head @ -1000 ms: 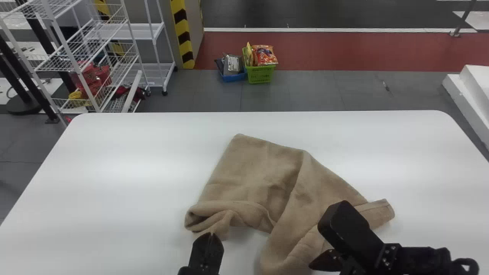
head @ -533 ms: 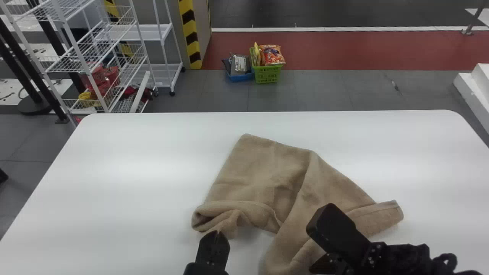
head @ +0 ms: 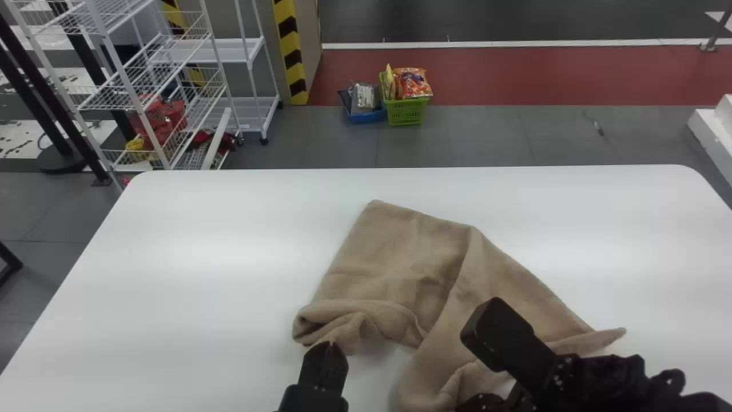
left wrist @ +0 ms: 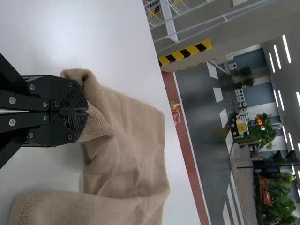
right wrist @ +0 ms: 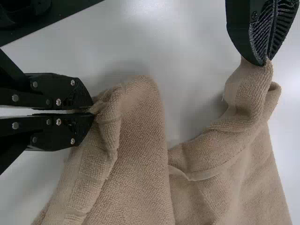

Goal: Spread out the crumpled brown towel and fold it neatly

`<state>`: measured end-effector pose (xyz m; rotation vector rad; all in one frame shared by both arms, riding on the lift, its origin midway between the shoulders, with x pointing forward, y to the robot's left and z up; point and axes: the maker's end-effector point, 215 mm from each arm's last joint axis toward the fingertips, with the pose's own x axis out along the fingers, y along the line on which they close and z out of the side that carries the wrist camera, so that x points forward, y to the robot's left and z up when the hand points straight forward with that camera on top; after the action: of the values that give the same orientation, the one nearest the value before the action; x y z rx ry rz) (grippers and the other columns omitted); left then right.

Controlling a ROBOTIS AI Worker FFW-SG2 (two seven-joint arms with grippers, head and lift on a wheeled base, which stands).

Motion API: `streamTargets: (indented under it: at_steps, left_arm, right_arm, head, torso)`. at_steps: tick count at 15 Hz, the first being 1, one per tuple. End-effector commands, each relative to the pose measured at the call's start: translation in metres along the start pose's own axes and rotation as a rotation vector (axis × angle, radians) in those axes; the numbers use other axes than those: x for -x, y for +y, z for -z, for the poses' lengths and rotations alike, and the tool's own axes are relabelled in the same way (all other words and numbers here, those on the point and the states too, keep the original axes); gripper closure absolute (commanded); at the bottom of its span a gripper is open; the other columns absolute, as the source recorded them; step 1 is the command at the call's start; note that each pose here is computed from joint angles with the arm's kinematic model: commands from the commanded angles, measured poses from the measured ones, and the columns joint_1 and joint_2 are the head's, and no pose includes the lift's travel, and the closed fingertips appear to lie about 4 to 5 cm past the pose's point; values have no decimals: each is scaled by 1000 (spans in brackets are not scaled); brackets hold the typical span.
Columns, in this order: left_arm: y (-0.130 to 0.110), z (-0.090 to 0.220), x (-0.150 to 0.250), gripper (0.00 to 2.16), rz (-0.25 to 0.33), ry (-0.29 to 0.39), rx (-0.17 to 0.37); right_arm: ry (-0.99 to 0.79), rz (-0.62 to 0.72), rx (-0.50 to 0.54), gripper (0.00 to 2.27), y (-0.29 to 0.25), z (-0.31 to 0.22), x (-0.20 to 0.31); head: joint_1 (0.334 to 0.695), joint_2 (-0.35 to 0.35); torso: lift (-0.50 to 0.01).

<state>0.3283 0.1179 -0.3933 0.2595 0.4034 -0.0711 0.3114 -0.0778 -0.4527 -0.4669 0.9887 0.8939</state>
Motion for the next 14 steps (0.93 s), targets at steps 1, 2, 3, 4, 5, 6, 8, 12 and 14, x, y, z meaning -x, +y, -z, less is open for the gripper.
streamTargets:
  at_steps: [1, 2, 3, 4, 5, 6, 8, 12, 14]
  left_arm:
    - [7, -2, -3, 1474, -16, 1, -15]
    - [16, -2, -5, 1474, -32, 2, -21]
    - [22, -5, -6, 1474, -43, -3, -20]
    - [32, -12, -8, 1474, -56, -15, -17]
    - [37, -18, -9, 1474, -60, -26, -12]
    - [44, -22, -10, 1474, -73, -29, -10]
    - [53, -31, -12, 1474, -81, -31, -14]
    - [80, -49, -19, 1474, -118, -17, -38]
    - [103, -53, -21, 1474, -147, -6, -36]
  right_arm:
    - [-66, 36, -17, 1480, -18, -14, 25]
    - [-116, 68, -30, 1480, -33, -24, 44]
    - [-162, 98, -50, 1477, -50, -32, 63]
    - [-225, 146, -79, 1477, -74, -44, 89]
    - [-290, 193, -138, 1477, -100, -52, 118]
    - [-340, 223, -189, 1477, -120, -56, 140]
    - [-431, 286, -248, 1480, -155, -64, 183]
    - [-562, 383, -328, 1477, -210, -59, 250]
    - [-634, 428, -365, 1477, -234, -55, 287]
  head:
    - [695, 75]
    - [695, 73]
    - [695, 70]
    - [695, 60]
    - [695, 51]
    - [695, 37]
    - [695, -14]
    - [695, -80]
    - [695, -103]
  torso:
    - [-126]
    - [-126]
    - [-126]
    - [-126]
    - [-126]
    - [-126]
    - [-126]
    - [-126]
    - [-126]
